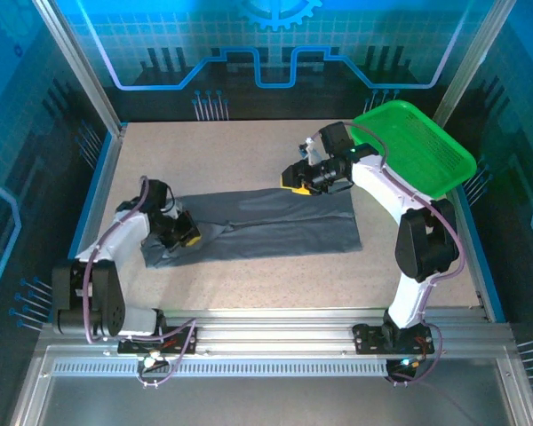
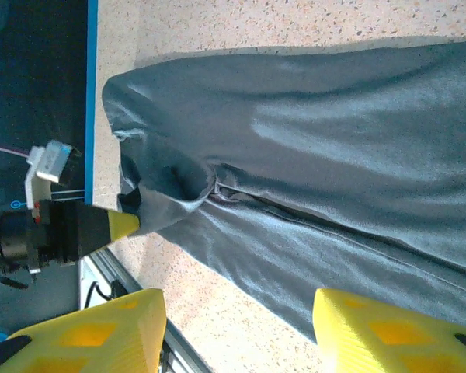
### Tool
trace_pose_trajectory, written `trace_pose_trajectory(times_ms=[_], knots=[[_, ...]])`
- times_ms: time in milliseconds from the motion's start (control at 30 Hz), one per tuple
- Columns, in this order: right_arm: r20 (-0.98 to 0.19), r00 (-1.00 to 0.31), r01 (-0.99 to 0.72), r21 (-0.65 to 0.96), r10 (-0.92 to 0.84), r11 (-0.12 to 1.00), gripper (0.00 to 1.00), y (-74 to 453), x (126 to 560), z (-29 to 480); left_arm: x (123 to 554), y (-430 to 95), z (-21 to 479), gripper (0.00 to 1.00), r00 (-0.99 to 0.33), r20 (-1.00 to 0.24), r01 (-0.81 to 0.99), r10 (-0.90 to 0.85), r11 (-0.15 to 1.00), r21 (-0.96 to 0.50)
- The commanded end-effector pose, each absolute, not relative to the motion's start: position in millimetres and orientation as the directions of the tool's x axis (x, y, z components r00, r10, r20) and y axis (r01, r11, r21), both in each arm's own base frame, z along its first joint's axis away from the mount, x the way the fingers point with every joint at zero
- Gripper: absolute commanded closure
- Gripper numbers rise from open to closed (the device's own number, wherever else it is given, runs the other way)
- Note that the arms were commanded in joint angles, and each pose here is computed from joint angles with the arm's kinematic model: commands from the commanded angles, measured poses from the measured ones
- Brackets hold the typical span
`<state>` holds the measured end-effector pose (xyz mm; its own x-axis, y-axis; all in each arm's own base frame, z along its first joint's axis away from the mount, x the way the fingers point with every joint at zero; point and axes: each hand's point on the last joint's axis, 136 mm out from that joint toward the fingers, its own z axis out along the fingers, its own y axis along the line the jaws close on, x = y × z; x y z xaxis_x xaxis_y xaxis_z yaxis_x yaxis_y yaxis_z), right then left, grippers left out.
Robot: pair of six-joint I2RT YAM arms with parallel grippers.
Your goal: Fold and stack the t-shirts
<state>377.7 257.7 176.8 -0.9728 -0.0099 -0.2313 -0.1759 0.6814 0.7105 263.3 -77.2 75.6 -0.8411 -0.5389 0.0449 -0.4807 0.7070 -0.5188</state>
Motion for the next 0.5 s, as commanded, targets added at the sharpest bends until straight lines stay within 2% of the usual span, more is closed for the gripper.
trace_pose_trajectory(times_ms=[0,100,200,267,433,467], knots=[[-0.245,-0.969,-0.200,0.723,-0.025,0.661,0.47,257,368,187,244,-97,73,0.98,-0.811,0.124,-0.538,-0.572,0.646,-0.542],[-0.241,-0.970,-0.196,0.722,-0.025,0.664,0.46,254,364,185,226,-105,60,0.92,-0.788,0.179,-0.587,-0.589,0.629,-0.510],[-0.236,-0.971,-0.192,0.720,-0.024,0.667,0.46,252,359,181,215,-110,55,0.75,-0.769,0.218,-0.616,-0.601,0.606,-0.503],[-0.231,-0.973,-0.185,0.720,-0.021,0.669,0.47,250,357,178,214,-113,62,0.70,-0.770,0.224,-0.614,-0.597,0.598,-0.516],[-0.224,-0.974,-0.179,0.723,-0.020,0.667,0.47,249,353,174,240,-111,97,0.51,-0.797,0.116,-0.542,-0.593,0.618,-0.569],[-0.221,-0.975,-0.175,0.723,-0.016,0.668,0.47,248,353,174,247,-109,101,0.50,-0.795,0.090,-0.536,-0.600,0.625,-0.568]])
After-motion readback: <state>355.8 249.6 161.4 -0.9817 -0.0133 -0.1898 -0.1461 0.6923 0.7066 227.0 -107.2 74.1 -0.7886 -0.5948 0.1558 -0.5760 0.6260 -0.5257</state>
